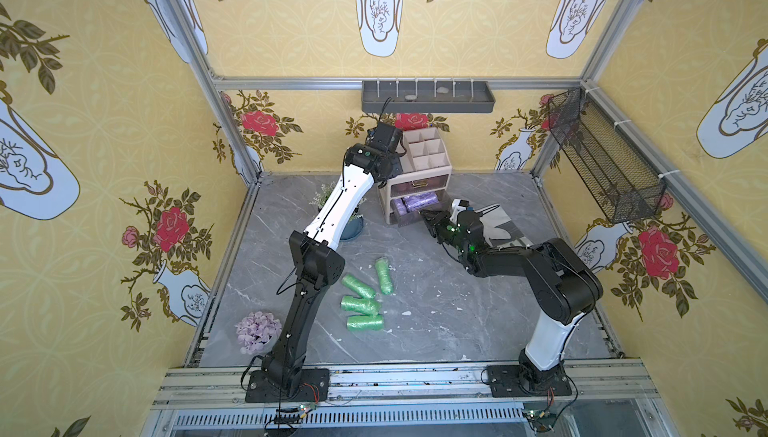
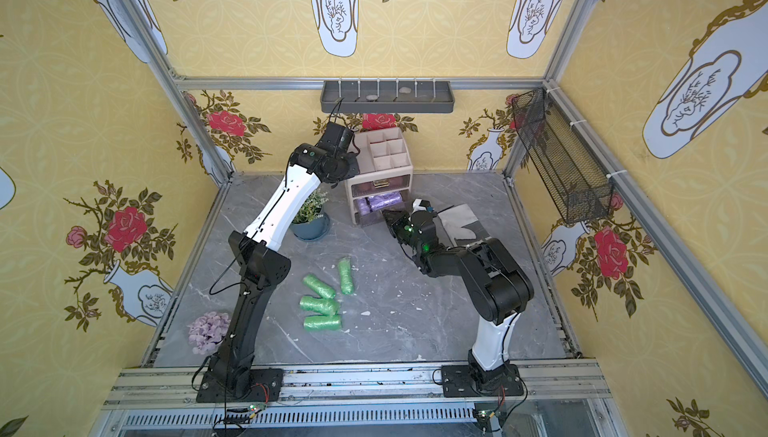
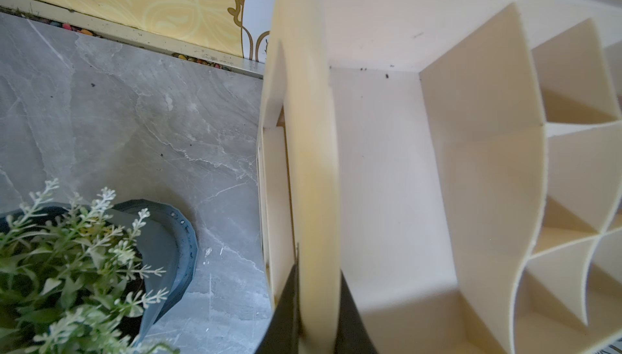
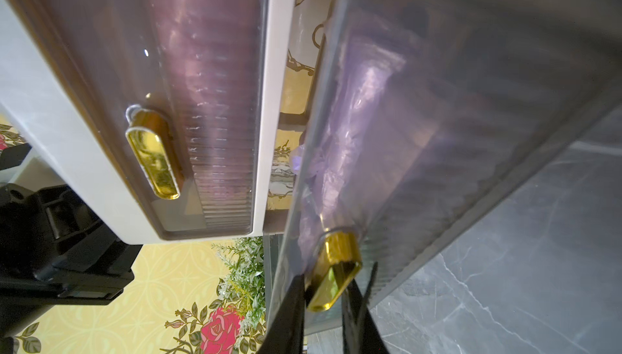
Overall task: Sort the rolls of trash bags by color and place them into the drawer
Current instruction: Close the drawer in the storage box.
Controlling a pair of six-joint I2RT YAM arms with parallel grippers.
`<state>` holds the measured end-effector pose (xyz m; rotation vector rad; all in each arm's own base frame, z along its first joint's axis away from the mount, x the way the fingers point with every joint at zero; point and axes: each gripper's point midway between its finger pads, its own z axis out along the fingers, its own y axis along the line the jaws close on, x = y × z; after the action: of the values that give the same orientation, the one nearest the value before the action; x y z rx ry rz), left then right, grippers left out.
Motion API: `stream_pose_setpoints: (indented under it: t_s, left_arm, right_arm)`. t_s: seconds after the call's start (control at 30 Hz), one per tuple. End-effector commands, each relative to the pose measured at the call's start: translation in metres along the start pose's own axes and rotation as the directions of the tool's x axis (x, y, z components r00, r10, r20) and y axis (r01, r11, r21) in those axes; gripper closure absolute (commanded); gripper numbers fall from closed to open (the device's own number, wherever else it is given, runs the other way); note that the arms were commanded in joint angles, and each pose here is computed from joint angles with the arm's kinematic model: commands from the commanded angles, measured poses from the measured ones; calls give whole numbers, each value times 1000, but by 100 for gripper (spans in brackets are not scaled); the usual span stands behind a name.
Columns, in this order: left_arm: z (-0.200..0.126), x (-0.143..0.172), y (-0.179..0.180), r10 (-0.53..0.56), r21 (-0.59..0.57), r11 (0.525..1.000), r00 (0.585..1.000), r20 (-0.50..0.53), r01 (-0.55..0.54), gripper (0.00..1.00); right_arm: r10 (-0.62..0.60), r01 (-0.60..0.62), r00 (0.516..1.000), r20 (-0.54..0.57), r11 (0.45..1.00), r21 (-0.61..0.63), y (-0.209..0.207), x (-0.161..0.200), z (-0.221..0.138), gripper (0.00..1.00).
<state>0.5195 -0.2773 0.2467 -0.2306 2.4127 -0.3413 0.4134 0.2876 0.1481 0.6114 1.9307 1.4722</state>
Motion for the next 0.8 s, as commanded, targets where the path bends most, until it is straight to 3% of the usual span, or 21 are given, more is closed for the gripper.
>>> stream_pose_setpoints:
  t_s: [0.0, 0.27, 0.63, 0.77]
  left_arm:
    - [8, 42, 4, 58, 11, 998, 982, -178, -57, 93]
    - [-2, 37, 2, 52, 23, 999, 985, -167, -49, 100]
    - [7, 54, -1, 42, 47, 998, 970, -240, -32, 100]
    - [8, 57, 1, 43, 41, 999, 967, -250, -34, 100]
  right_arm:
    - [-34, 41, 999, 42, 987, -157, 44, -9, -1, 79]
    - [-58, 65, 997, 45, 984, -165, 54, -9, -7, 79]
    - [-82, 96, 994, 75, 975, -201, 63, -16, 11, 82]
    - [-63, 70, 997, 35, 971, -227, 64, -5, 19, 82]
